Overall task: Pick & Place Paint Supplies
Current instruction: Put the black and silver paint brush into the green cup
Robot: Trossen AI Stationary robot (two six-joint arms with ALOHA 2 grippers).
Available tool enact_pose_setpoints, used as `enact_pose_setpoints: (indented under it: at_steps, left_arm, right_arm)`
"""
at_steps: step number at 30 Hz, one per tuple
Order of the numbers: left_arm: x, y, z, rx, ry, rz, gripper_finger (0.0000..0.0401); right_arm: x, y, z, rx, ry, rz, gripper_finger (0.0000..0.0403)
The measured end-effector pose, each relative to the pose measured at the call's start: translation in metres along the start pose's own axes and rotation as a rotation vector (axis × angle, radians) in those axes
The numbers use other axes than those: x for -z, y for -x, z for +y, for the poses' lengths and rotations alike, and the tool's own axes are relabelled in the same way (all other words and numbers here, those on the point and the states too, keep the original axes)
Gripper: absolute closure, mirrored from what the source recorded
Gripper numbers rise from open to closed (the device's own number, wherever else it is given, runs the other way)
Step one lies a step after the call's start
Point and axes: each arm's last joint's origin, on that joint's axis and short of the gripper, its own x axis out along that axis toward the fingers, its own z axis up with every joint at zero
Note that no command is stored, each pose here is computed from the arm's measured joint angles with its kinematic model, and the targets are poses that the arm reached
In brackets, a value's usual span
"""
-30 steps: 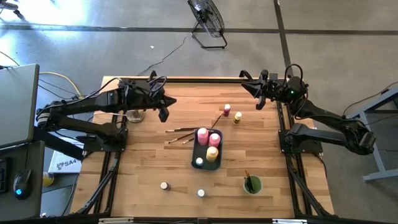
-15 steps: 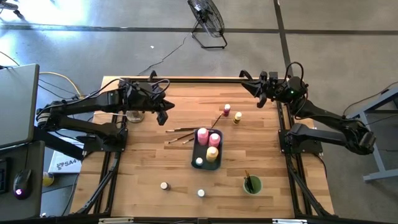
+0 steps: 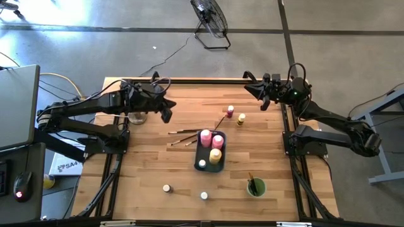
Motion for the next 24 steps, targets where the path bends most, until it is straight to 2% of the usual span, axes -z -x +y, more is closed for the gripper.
enact_pose_setpoints:
  at_steps: [3, 6, 12, 24]
  left_arm:
    - [-0.001, 0.0, 0.001, -0.046, 0.075, -0.021, 0.04]
    - [0.0, -0.002, 0.001, -0.05, 0.1, -0.017, 0.04]
    - [0.0, -0.006, 0.001, -0.055, 0.095, -0.008, 0.04]
    - [0.004, -0.017, 0.0, -0.074, 0.008, 0.041, 0.04]
  right_arm:
    - [0.0, -0.001, 0.0, 0.002, 0.01, 0.003, 0.0401]
    - [0.001, -0.001, -0.001, 0.003, 0.051, 0.006, 0.0401]
    - [0.001, -0.001, -0.001, 0.011, 0.07, 0.002, 0.0401]
    - [0.001, -0.001, -0.001, 0.018, 0.071, 0.0, 0.0401]
